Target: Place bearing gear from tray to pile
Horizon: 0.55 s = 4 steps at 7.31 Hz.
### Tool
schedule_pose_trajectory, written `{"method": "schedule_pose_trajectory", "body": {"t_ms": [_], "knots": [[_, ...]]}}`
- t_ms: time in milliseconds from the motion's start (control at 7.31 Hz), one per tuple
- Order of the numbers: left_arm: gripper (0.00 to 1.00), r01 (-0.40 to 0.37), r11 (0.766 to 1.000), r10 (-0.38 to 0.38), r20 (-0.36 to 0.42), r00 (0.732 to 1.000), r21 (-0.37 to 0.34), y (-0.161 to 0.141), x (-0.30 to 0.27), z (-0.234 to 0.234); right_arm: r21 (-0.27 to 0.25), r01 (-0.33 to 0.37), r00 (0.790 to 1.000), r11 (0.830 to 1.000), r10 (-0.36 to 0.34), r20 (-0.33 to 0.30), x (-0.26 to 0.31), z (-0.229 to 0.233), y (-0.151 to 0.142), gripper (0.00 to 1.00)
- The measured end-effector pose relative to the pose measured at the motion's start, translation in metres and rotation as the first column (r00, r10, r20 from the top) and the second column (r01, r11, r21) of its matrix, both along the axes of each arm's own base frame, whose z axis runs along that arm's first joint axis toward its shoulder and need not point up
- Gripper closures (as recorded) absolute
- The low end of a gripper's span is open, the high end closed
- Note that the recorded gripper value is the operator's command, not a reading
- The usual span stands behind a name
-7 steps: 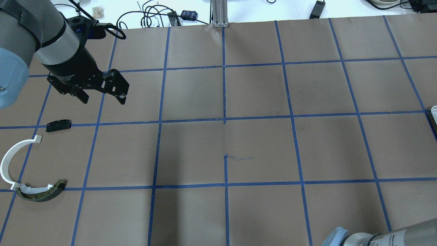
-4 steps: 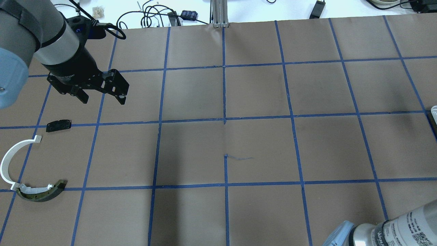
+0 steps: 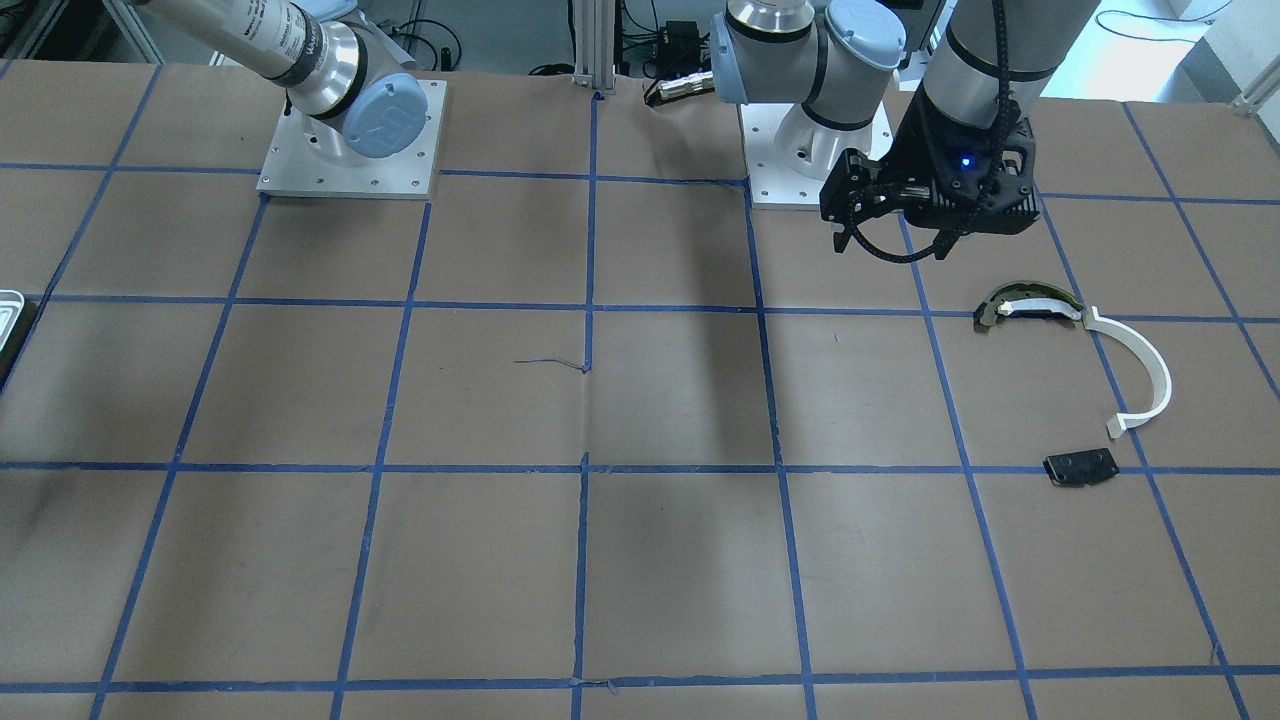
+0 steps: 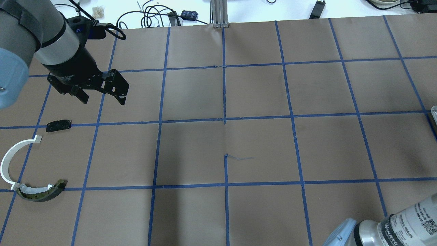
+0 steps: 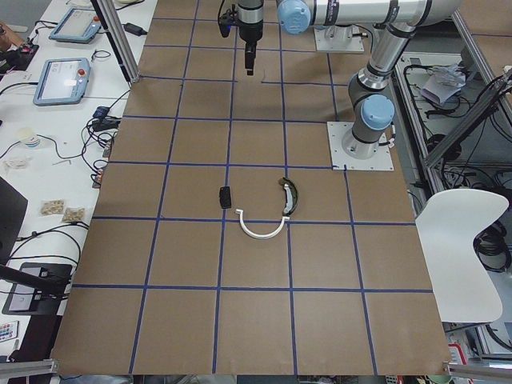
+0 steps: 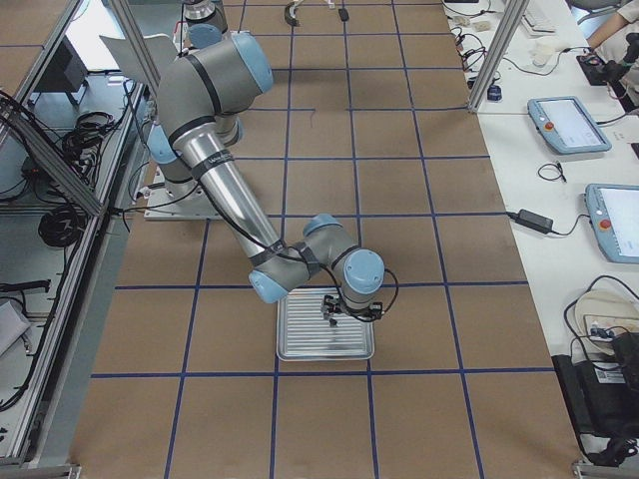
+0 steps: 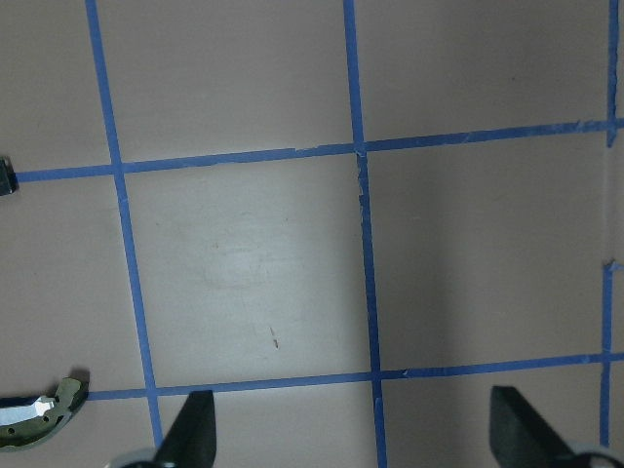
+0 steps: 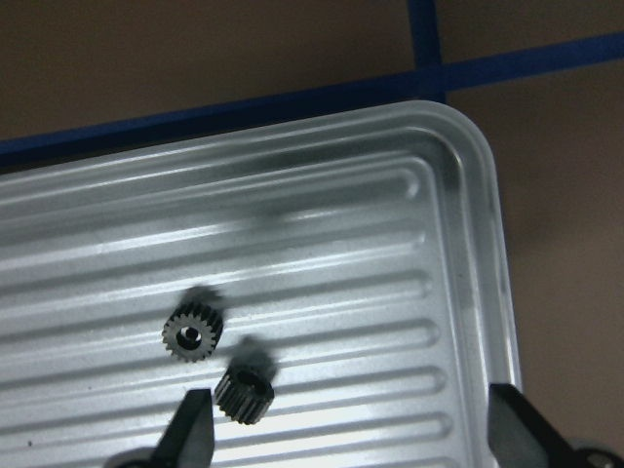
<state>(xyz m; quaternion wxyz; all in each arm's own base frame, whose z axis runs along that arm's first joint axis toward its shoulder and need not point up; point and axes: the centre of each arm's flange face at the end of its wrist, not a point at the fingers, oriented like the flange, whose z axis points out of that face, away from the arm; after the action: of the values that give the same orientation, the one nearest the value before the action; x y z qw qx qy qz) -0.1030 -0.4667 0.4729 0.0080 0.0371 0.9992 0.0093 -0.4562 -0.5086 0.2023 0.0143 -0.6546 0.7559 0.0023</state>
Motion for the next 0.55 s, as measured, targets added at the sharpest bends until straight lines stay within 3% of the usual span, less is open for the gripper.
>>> {"method": "schedule_pose_trajectory", "body": {"t_ms": [411,547], "knots": [[0.00,0.000,1.000,0.000,0.002,1.000,0.001,0.000,0.000,0.000,0.015,0.022,1.000,1.000,-0.023,0.014,-0.001,-0.022,0.021,0.15],[0.00,-0.002,1.000,0.002,0.000,1.000,0.003,0.000,0.000,-0.001,0.014,0.024,1.000,1.000,-0.024,0.013,-0.003,-0.023,0.023,0.30]]}}
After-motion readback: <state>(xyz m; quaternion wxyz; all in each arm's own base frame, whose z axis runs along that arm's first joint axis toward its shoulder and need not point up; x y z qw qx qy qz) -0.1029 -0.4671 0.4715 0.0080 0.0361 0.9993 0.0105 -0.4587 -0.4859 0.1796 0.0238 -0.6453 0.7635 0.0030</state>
